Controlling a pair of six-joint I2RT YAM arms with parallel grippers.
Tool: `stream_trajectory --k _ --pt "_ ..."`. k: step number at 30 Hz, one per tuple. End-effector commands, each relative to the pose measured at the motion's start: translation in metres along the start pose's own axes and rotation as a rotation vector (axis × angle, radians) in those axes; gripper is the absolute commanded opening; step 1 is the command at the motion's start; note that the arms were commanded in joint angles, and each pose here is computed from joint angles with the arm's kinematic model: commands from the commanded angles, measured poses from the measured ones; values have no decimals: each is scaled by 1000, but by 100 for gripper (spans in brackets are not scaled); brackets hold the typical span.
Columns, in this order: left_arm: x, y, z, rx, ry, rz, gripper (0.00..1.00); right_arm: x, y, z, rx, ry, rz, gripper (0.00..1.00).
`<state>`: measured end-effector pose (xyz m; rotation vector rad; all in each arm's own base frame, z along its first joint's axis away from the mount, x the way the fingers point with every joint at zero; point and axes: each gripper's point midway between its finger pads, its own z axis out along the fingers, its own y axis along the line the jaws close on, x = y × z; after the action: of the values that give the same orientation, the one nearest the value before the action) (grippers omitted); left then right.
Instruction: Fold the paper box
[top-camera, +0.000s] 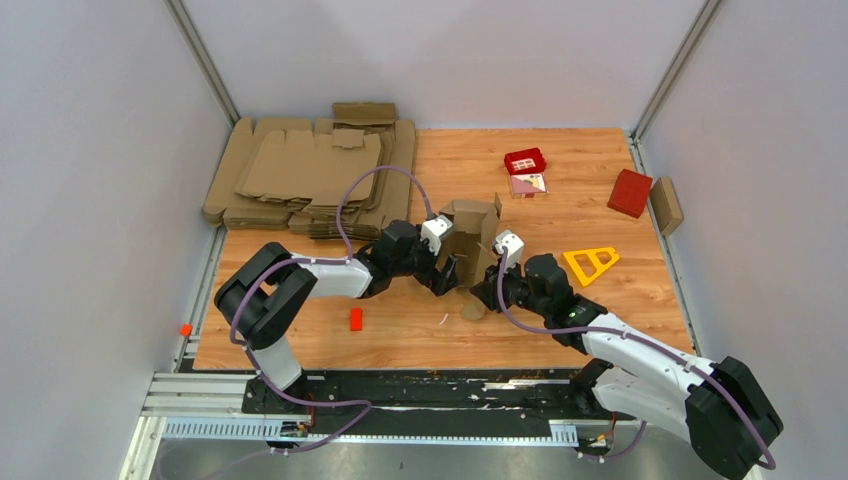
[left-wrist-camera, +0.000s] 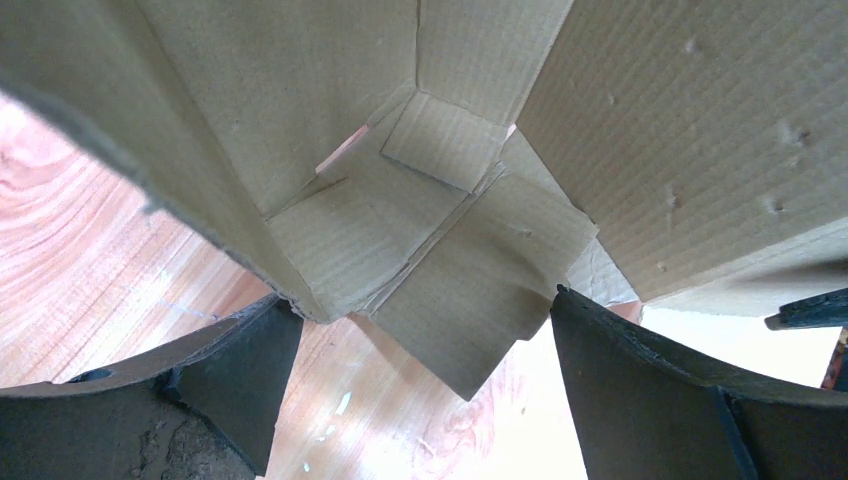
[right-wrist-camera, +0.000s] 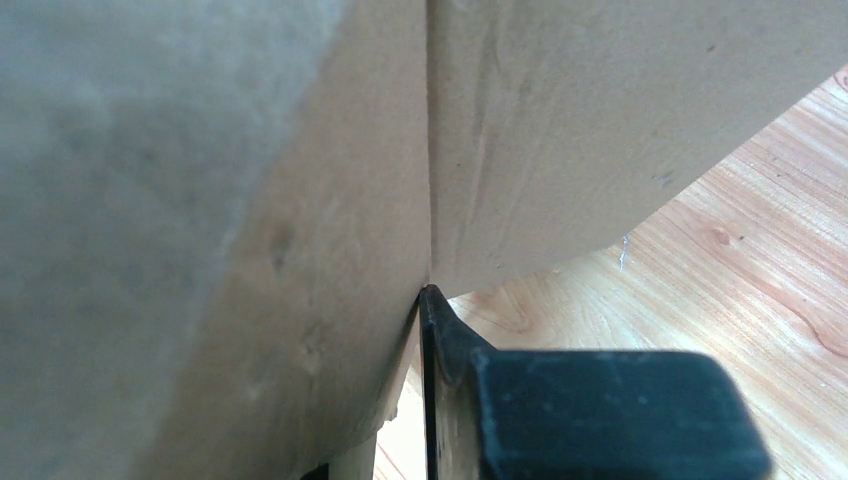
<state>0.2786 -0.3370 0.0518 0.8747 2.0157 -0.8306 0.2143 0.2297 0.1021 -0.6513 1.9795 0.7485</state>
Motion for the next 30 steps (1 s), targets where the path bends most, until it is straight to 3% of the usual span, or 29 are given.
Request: stream_trajectory --k 1,30 --pt "-28 -19 1 88 -91 22 100 -26 7 0 -31 -64 -29 18" --pt "-24 -24 6 159 -36 151 100 -27 8 0 -36 -62 -34 18"
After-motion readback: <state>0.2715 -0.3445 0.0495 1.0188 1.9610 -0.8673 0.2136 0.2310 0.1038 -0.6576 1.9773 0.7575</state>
